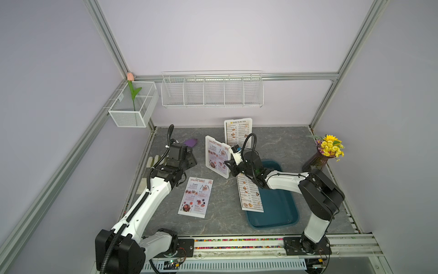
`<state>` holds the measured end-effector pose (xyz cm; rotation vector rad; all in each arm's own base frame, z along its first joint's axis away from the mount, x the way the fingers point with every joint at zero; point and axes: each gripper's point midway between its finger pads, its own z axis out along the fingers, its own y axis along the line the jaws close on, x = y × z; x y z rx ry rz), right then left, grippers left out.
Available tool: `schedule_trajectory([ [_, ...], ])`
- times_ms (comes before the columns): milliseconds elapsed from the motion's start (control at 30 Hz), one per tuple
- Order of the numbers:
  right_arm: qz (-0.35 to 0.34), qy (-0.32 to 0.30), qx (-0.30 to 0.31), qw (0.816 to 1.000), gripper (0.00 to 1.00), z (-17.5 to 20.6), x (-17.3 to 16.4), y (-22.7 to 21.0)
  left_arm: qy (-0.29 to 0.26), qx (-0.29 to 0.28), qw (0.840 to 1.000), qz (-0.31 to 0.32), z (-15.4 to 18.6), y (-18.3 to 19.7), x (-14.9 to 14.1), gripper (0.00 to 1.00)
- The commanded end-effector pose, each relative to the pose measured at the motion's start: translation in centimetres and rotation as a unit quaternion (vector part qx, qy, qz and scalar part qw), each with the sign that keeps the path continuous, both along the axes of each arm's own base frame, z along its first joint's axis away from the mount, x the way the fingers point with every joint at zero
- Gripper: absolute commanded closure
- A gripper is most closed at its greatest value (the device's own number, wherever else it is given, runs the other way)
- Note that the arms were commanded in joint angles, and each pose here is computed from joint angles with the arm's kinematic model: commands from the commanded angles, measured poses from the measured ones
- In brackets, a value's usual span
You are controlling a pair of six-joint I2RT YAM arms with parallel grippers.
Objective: Replace the menus in the menu holders
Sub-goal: Move the menu holder to the center of the board.
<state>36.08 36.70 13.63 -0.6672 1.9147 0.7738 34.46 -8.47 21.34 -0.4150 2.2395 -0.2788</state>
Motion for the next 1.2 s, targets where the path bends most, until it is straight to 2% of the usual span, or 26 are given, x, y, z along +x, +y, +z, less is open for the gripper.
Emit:
schedule_trajectory([
  [0,-0.008,0.019,-0.025,0.999,0.74,-1.7,-0.8,-0.7,-0.019,0.004,1.000,0.007,1.6,0.0,0.6,0.34],
  [167,-0.004,0.016,-0.026,1.000,0.67,-0.4,-1.4,-1.1,-0.017,0.005,1.000,0.009,1.4,0.0,0.6,0.34],
  [333,0.008,0.004,-0.048,0.999,0.54,2.8,-1.9,-2.4,-0.007,0.011,1.000,-0.001,0.8,-0.5,0.9,0.34],
  [433,0.021,0.003,-0.074,0.997,0.52,5.2,-1.7,-3.2,-0.002,0.024,0.999,-0.024,0.2,-1.4,1.2,0.33],
  [533,0.042,0.002,-0.102,0.994,0.52,7.5,-1.4,-3.2,0.042,0.031,0.997,-0.054,-1.9,-2.9,2.0,0.34],
  [667,0.048,-0.005,-0.109,0.993,0.49,10.0,-0.7,-3.1,0.043,0.039,0.997,-0.050,-3.0,-3.7,4.5,0.36],
  [867,0.015,-0.022,-0.101,0.995,0.43,12.7,0.4,-4.2,0.050,0.066,0.995,-0.048,-4.0,-5.1,9.7,0.38],
  [1067,-0.008,-0.009,-0.110,0.994,0.43,13.5,0.7,-5.5,0.063,0.093,0.992,-0.058,-6.0,-6.3,13.3,0.39],
  [1167,-0.011,-0.006,-0.114,0.993,0.43,13.5,0.7,-5.7,0.060,0.086,0.991,-0.084,-6.8,-7.7,14.4,0.39],
])
